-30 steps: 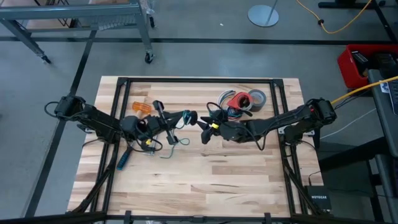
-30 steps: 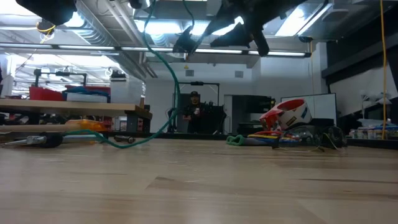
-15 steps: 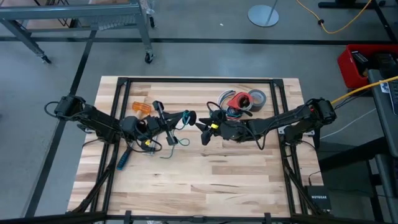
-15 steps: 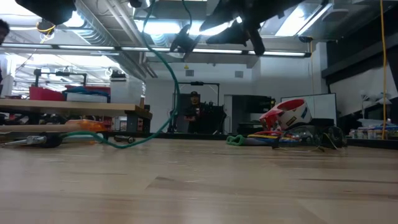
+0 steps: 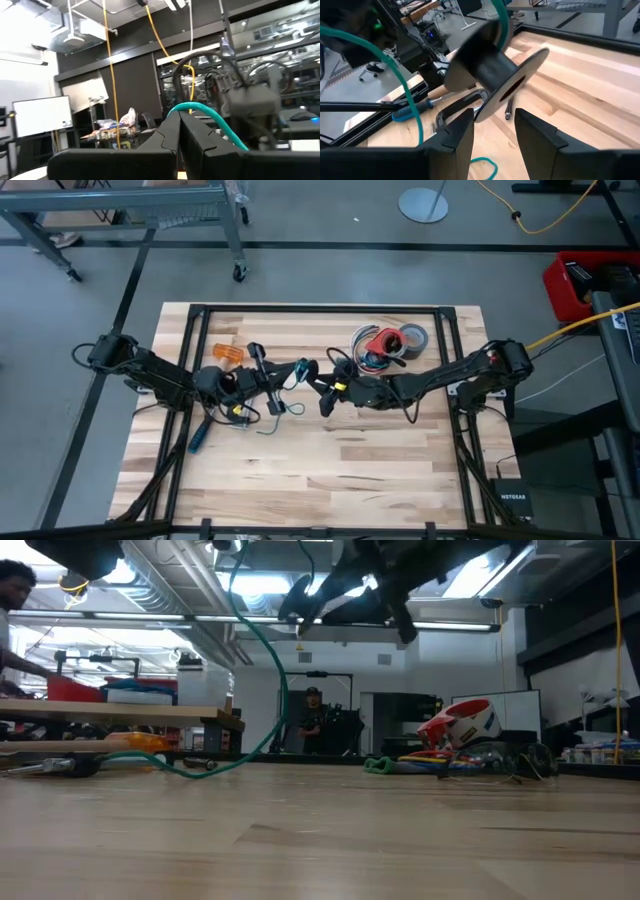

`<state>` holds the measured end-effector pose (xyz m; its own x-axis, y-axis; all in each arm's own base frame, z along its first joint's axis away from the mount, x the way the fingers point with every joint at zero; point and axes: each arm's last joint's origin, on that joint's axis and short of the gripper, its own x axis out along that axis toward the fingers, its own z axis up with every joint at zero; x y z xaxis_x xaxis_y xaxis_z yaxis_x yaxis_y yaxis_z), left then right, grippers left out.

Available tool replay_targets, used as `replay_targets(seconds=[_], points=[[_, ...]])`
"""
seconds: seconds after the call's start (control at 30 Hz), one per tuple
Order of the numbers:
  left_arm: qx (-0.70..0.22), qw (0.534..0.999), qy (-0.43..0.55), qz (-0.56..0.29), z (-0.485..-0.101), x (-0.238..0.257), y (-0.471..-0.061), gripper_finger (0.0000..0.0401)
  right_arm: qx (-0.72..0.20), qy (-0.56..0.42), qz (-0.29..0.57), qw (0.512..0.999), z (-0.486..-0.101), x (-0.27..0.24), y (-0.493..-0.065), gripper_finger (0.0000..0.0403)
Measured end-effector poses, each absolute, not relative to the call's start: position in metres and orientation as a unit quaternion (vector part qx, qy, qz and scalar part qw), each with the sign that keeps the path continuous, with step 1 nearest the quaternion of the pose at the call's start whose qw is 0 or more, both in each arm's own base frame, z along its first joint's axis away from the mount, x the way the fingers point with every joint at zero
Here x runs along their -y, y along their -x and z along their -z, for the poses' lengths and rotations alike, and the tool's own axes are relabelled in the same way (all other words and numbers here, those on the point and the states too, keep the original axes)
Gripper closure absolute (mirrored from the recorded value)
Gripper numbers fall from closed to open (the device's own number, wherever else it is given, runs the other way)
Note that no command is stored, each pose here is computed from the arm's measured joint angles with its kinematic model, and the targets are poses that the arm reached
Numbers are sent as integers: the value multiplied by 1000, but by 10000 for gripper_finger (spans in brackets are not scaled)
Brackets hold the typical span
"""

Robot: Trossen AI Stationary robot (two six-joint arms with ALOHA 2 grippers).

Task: Coil cords
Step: Uncoil the green wire from the spool, then coil the green wire to the spool

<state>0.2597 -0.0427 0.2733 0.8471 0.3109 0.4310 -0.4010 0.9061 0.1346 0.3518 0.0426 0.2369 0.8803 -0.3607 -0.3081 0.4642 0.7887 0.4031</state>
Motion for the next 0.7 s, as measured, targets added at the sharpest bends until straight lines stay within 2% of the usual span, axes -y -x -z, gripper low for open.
replay_targets(seconds=[0.13,0.23,0.53,0.6,0.7], points=[[205,956,-111,-179,-273,46,-259,401,-111,-246,210,940,-231,-37,-357,259],[205,956,-115,-174,-273,49,-259,401,-113,-249,203,940,-231,-32,-358,274],[203,956,-123,-172,-273,53,-258,401,-112,-212,168,956,-234,-31,-360,393],[203,956,-123,-172,-273,53,-258,401,-112,-211,168,956,-234,-31,-360,391],[203,956,-123,-172,-273,53,-258,401,-112,-211,168,956,-234,-31,-360,366]])
